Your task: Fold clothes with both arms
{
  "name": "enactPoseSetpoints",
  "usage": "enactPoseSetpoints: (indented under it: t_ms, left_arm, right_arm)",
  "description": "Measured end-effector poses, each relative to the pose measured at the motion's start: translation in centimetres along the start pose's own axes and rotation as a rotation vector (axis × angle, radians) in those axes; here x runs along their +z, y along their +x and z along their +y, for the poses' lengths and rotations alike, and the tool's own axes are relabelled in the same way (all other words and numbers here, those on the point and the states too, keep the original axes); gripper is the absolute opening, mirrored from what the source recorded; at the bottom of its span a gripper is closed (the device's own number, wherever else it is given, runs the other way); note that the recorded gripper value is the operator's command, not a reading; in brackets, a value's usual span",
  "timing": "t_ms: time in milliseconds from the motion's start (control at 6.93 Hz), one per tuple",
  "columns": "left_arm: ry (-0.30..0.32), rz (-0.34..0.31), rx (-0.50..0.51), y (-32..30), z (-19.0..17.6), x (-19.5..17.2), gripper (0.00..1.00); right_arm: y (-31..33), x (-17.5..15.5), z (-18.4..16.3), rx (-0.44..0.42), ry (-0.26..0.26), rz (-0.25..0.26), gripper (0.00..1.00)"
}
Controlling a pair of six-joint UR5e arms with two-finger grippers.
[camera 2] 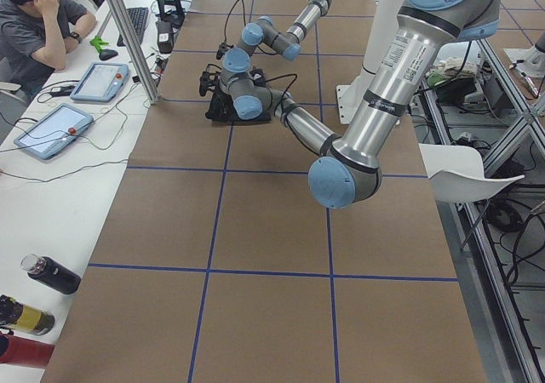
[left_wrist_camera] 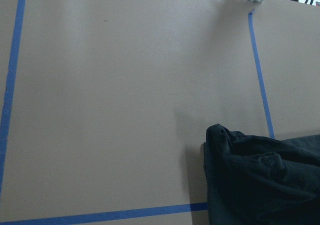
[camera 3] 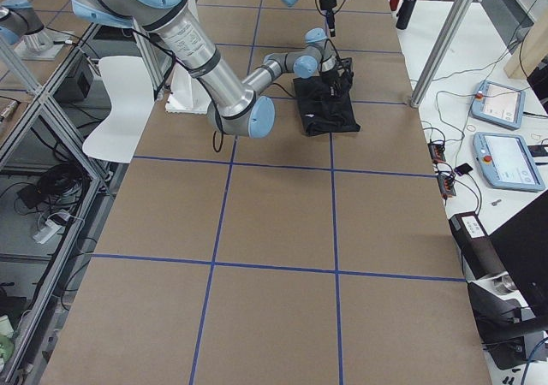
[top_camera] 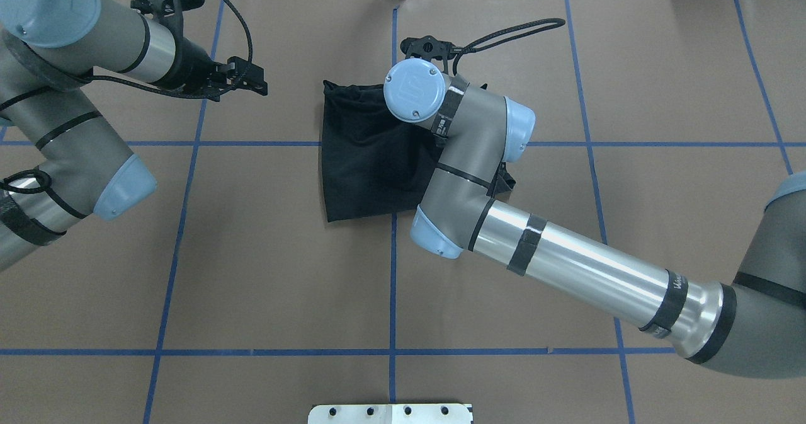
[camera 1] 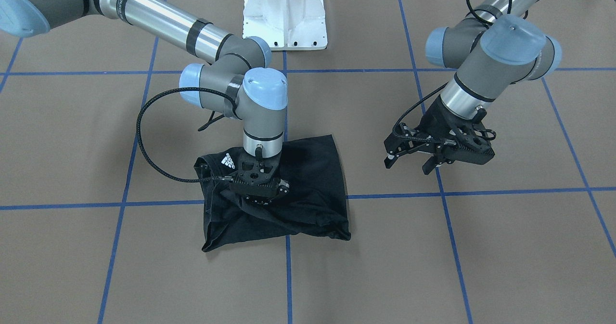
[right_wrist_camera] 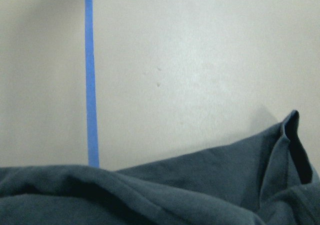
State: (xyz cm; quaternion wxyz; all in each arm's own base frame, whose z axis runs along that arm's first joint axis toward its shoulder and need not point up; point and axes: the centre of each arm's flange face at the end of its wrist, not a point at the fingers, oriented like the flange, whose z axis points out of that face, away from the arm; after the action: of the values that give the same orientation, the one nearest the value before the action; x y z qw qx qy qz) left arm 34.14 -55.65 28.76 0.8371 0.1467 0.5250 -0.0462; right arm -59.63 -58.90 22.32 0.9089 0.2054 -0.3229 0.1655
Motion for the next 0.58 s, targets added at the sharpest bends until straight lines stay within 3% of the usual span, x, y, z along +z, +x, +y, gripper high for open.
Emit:
enactPoseSetpoints:
  t_ms: [288, 433, 577]
  left_arm:
    - [-0.014, 0.012, 0.001, -0.3, 1.0, -1.1, 1.0]
    - [-0.017, 0.011, 0.0, -0.4, 1.1, -1.2, 1.0]
    - [-0.017, 0.011, -0.001, -0.4, 1.1, -1.2, 1.0]
  right_arm:
    - [1.6, 2.9, -4.0, -0.047, 0.073, -0.022, 0.0]
    - [2.0, 3.0, -5.2, -0.064, 0.088, -0.03, 0.24]
    - [1.8, 2.4, -5.6, -0.078, 0.085, -0.045, 0.34]
